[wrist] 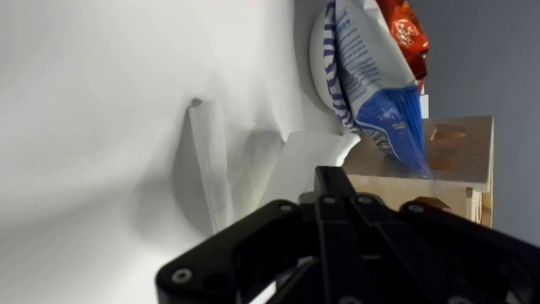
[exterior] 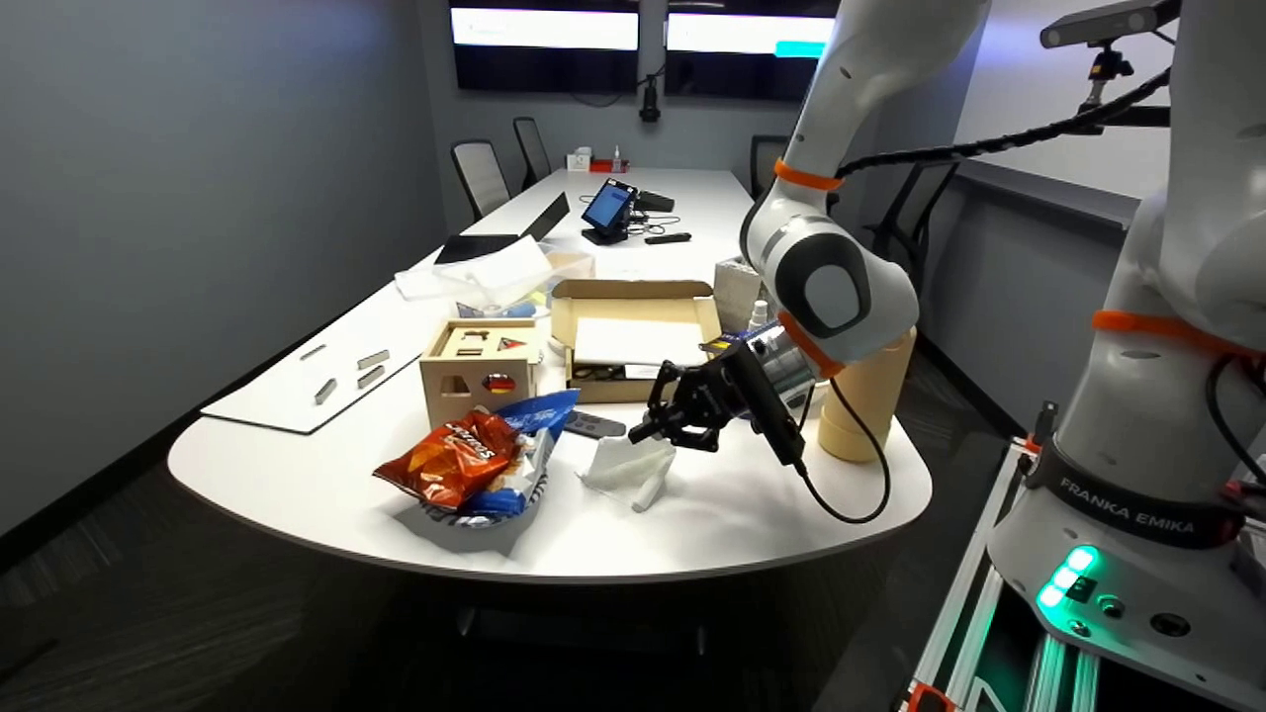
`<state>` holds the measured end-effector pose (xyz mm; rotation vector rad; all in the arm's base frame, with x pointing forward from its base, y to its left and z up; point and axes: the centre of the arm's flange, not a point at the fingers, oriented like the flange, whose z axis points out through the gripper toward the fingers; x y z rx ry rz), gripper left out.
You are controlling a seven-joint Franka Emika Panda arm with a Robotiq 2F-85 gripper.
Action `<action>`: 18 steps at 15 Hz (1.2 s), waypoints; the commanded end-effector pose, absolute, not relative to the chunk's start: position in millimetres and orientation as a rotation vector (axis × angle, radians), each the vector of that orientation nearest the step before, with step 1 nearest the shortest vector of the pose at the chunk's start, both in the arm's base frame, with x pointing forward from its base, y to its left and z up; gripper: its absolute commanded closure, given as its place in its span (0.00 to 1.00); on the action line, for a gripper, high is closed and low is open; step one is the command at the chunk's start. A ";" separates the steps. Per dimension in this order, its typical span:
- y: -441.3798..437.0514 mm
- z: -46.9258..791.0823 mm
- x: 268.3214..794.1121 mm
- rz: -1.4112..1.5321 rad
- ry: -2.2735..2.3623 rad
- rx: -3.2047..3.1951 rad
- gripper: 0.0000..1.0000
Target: Unfold the white napkin once.
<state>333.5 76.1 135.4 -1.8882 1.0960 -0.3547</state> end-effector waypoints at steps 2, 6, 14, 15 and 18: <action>63.6 137.9 304.3 -0.460 1.143 -1.796 1.00; 44.6 132.9 308.1 -0.504 1.184 -1.707 1.00; 36.0 122.8 316.9 -0.512 1.214 -1.662 1.00; 37.0 123.5 317.5 -0.508 1.214 -1.669 1.00; 37.8 125.6 319.8 -0.508 1.210 -1.679 1.00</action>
